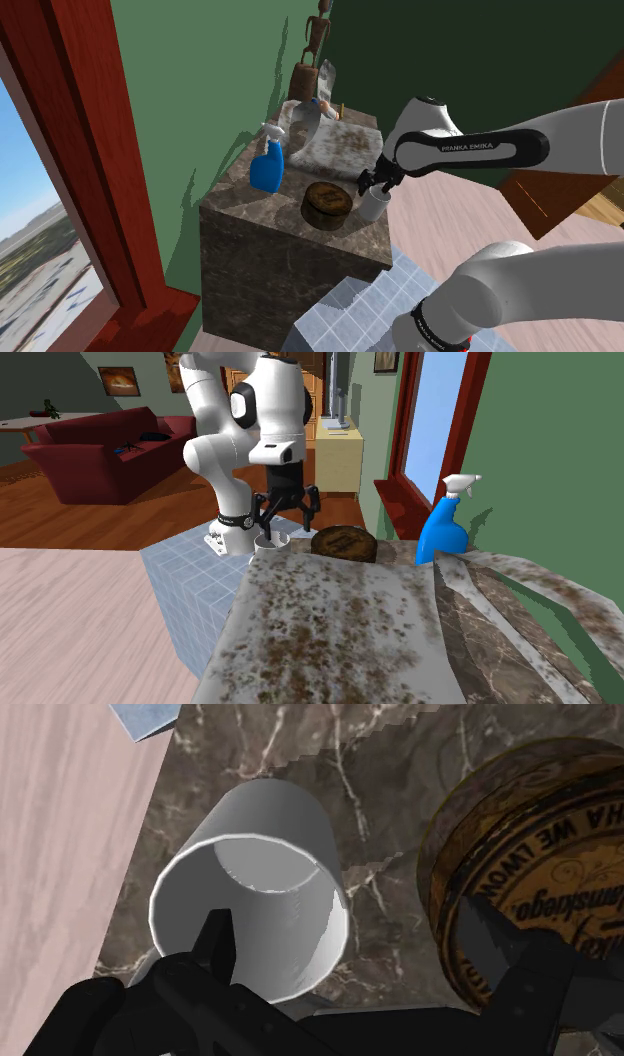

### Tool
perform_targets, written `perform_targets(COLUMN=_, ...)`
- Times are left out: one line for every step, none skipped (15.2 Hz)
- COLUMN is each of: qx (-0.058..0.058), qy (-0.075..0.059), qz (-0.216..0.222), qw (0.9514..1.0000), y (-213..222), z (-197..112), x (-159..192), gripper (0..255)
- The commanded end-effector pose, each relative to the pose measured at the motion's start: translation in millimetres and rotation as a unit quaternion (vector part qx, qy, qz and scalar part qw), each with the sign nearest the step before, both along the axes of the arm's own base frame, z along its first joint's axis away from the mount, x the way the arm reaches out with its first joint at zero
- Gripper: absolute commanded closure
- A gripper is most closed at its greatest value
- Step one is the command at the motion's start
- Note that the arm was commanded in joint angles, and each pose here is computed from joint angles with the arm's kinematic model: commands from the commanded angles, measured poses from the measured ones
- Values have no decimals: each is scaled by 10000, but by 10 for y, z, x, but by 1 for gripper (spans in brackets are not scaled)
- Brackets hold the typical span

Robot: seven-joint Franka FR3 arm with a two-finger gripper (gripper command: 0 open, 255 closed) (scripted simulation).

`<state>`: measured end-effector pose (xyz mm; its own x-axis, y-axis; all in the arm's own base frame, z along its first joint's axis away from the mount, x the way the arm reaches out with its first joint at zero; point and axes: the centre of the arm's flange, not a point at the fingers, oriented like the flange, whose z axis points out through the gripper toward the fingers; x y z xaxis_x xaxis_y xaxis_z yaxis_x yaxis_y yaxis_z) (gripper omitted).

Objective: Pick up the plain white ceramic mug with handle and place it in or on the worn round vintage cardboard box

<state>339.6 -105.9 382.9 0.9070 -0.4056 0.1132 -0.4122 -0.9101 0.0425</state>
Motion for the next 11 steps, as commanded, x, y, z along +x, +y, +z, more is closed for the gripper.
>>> perform_targets(qx=-5, qy=-17, qz=-16, qw=10000, y=-23, z=-115, x=25, gripper=0)
perform_targets(qx=-5, qy=-17, qz=-16, qw=10000, y=-27, z=-167, x=30, gripper=0)
perform_targets(qx=-5, qy=-17, qz=-16, qw=10000, y=-32, z=-219, x=34, gripper=0)
perform_targets(qx=-5, qy=-17, qz=-16, qw=10000, y=-37, z=-272, x=39, gripper=0)
perform_targets(qx=-5, qy=-17, qz=-16, qw=10000, y=-44, z=-354, x=46, gripper=0)
perform_targets(qx=-5, qy=-17, qz=-16, qw=10000, y=-44, z=-354, x=46, gripper=0)
perform_targets(qx=-5, qy=-17, qz=-16, qw=10000, y=-44, z=-354, x=46, gripper=0)
perform_targets(qx=-5, qy=-17, qz=-16, qw=10000, y=-44, z=-354, x=46, gripper=0)
perform_targets(qx=-5, qy=-17, qz=-16, qw=10000, y=-44, z=-354, x=46, gripper=0)
perform_targets(qx=-5, qy=-17, qz=-16, qw=10000, y=-44, z=-354, x=46, gripper=0)
perform_targets(qx=-5, qy=-17, qz=-16, qw=10000, y=-44, z=-354, x=46, gripper=0)
